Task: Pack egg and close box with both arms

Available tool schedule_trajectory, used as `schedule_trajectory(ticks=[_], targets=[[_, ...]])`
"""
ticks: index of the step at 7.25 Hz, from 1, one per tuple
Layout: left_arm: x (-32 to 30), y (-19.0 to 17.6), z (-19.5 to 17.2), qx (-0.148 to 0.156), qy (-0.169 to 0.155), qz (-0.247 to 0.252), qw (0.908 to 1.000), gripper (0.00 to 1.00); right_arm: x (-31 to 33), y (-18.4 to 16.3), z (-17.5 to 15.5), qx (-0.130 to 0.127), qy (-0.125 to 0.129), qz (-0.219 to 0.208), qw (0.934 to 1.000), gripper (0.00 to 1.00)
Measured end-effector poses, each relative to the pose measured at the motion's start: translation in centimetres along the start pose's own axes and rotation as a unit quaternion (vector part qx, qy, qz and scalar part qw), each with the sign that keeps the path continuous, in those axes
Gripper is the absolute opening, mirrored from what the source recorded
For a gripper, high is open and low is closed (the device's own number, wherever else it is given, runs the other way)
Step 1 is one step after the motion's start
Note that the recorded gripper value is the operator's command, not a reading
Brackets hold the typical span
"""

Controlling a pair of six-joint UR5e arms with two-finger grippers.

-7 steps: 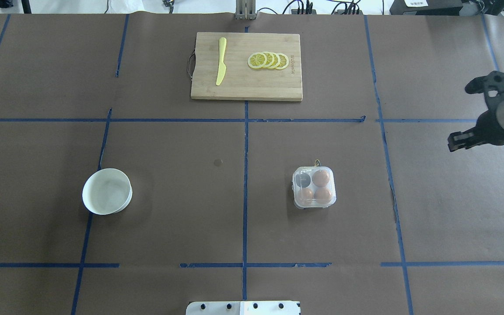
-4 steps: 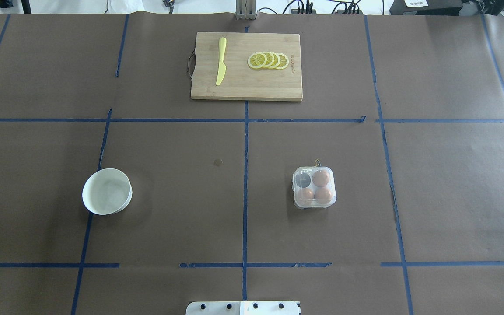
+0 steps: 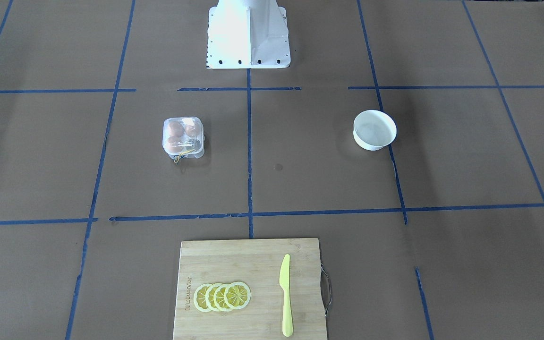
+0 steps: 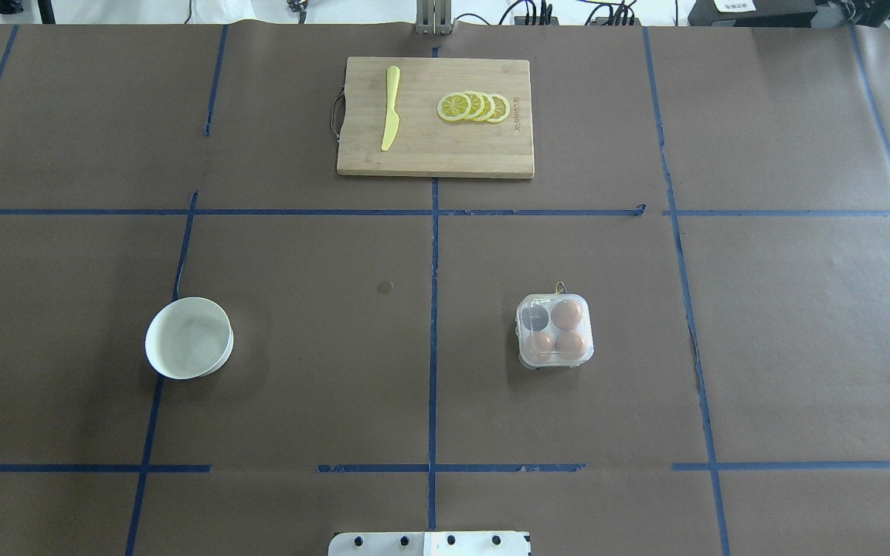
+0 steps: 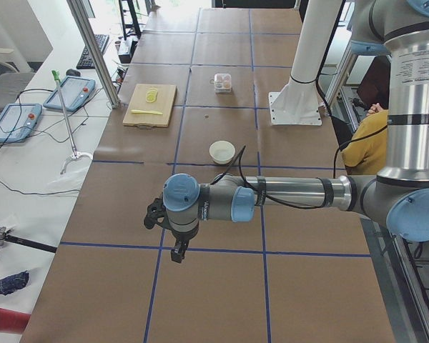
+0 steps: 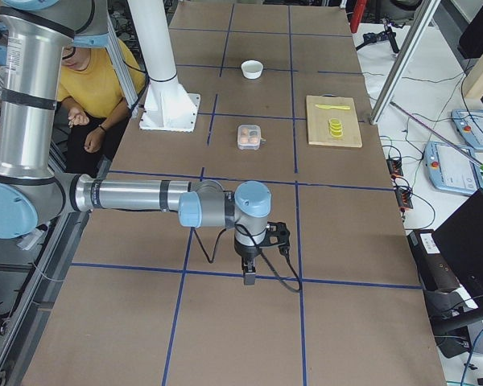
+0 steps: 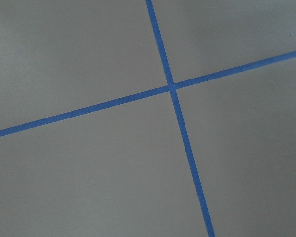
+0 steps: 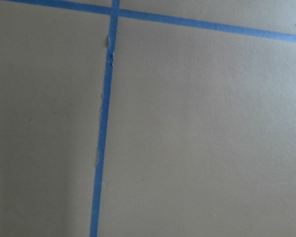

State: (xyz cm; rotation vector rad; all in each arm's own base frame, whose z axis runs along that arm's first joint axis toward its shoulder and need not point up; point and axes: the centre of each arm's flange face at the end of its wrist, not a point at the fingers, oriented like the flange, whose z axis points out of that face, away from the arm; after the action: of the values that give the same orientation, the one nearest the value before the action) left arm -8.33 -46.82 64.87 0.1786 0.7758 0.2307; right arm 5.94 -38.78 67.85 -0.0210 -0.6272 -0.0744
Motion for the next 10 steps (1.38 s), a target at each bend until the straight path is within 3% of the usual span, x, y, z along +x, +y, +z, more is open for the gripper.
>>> schedule_trajectory(ticks=[2,5,10], targets=[[0.0,0.1,0.0,0.001,-0.001,0.0,1.0,1.0,1.1,1.5,0.5,-0.006,-0.006,0.019,0.9998,1.0],[-0.3,0.5,0.3,-0.003,-0.001,-0.005,1.0,1.0,-0.7,-1.4,-1.2,0.015,-0.052,0.011,0.9985,1.0],[-0.2,0.7,0.2,-0.002,-0.002,-0.006,1.0,1.0,-0.8,-2.2,-1.3,0.02,-0.053,0.008,0.9984,1.0]])
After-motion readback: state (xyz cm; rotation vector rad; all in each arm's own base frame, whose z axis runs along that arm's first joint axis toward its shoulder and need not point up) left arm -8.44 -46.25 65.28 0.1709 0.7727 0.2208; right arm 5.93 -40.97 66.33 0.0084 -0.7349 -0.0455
